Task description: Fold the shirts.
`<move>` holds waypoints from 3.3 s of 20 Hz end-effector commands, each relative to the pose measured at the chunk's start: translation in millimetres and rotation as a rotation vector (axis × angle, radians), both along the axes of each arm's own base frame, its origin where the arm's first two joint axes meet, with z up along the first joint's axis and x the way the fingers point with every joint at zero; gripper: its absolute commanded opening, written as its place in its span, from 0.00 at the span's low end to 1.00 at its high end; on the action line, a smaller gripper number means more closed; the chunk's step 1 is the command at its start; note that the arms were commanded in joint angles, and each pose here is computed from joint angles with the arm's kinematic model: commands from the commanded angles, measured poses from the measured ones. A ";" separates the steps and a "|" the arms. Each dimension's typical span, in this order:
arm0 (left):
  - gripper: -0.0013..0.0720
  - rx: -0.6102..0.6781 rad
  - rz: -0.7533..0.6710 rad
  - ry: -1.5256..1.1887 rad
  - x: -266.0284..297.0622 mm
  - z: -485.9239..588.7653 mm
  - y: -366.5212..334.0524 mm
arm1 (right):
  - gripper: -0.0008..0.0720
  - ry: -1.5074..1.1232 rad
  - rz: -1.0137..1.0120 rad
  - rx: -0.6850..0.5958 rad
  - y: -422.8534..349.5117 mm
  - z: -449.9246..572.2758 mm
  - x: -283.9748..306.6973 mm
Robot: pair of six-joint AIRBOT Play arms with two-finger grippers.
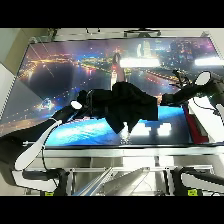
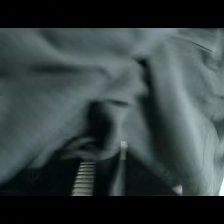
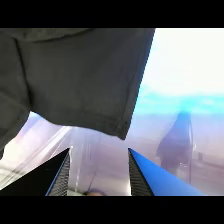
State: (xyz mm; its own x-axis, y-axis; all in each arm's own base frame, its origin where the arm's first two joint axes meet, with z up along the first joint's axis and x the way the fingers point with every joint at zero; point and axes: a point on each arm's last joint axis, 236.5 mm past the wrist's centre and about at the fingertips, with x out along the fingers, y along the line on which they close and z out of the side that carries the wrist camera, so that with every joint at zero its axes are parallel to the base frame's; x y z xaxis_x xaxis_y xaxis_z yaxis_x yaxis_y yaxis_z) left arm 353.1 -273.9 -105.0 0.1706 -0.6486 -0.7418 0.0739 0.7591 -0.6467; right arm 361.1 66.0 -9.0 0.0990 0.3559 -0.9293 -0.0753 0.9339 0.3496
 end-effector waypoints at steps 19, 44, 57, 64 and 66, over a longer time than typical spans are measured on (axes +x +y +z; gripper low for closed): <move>0.05 -0.092 0.004 -0.075 31.7 137.3 147.4 | 0.39 0.254 -0.029 0.121 10.6 -91.5 -23.9; 0.05 -0.086 0.028 -0.557 31.2 342.2 183.3 | 0.03 -0.276 -0.026 0.174 3.3 111.2 43.3; 0.05 0.366 0.201 -1.570 -133.8 669.4 189.2 | 0.03 -1.580 0.038 -0.039 18.1 533.3 -135.8; 0.05 0.143 0.114 -1.257 4.6 572.4 229.6 | 0.03 -1.172 0.070 0.040 8.4 422.0 -0.5; 0.05 0.145 0.071 -1.064 63.3 494.4 231.7 | 0.03 -0.958 0.058 0.085 3.5 352.3 46.6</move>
State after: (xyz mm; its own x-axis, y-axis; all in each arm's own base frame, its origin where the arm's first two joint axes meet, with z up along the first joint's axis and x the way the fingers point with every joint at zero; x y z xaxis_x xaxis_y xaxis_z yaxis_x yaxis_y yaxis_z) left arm 351.0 -43.0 475.1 0.8674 -0.4910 -0.0804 0.4846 0.8704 -0.0871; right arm 357.4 72.8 418.3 0.8761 0.4111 -0.2518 -0.4120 0.9097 0.0516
